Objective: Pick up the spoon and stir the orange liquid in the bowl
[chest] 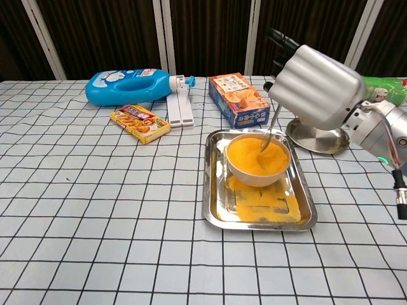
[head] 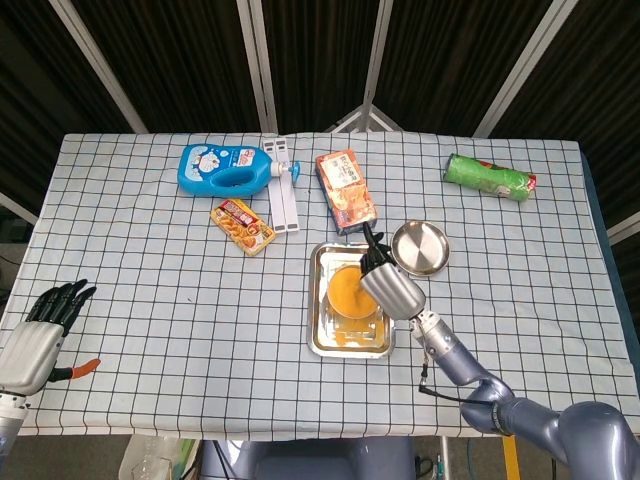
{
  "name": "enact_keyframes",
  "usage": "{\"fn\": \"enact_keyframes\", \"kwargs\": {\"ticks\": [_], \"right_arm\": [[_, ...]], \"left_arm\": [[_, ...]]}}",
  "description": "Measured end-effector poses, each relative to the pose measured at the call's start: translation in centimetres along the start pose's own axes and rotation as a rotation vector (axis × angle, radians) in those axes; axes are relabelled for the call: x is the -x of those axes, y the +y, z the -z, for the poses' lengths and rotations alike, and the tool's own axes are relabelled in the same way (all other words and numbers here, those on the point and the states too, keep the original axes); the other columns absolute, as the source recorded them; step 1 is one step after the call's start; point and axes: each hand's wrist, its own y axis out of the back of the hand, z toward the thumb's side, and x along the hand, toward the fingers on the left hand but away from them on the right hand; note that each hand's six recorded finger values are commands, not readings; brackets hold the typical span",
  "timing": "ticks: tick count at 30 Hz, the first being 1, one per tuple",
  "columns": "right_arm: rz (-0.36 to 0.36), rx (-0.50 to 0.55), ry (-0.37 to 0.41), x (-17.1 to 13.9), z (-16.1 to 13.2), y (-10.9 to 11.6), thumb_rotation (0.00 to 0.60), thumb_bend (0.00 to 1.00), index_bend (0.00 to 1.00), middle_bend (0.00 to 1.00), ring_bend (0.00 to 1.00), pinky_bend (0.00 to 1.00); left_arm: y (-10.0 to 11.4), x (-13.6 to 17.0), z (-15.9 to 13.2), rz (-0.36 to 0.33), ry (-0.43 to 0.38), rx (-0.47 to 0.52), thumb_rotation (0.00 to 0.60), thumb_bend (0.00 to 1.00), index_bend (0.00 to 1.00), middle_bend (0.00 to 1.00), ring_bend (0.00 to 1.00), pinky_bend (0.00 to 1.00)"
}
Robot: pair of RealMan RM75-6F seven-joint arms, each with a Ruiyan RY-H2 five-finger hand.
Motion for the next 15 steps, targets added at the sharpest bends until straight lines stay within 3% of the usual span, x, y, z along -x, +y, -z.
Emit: {"fn": "enact_keyframes", "kwargs": {"ticks": [15], "right_arm": [[-0.049, -0.048, 0.059, -2.1, 0.0, -1.6, 0.6, 0.64, 0.72, 0.55, 0.35, 0.06]], "left_arm": [[-0.1, -0.1, -0.1, 0.002, -0.001, -0.004, 0.6, 0.0, 0.0, 0.0, 0.0, 0.0]]}}
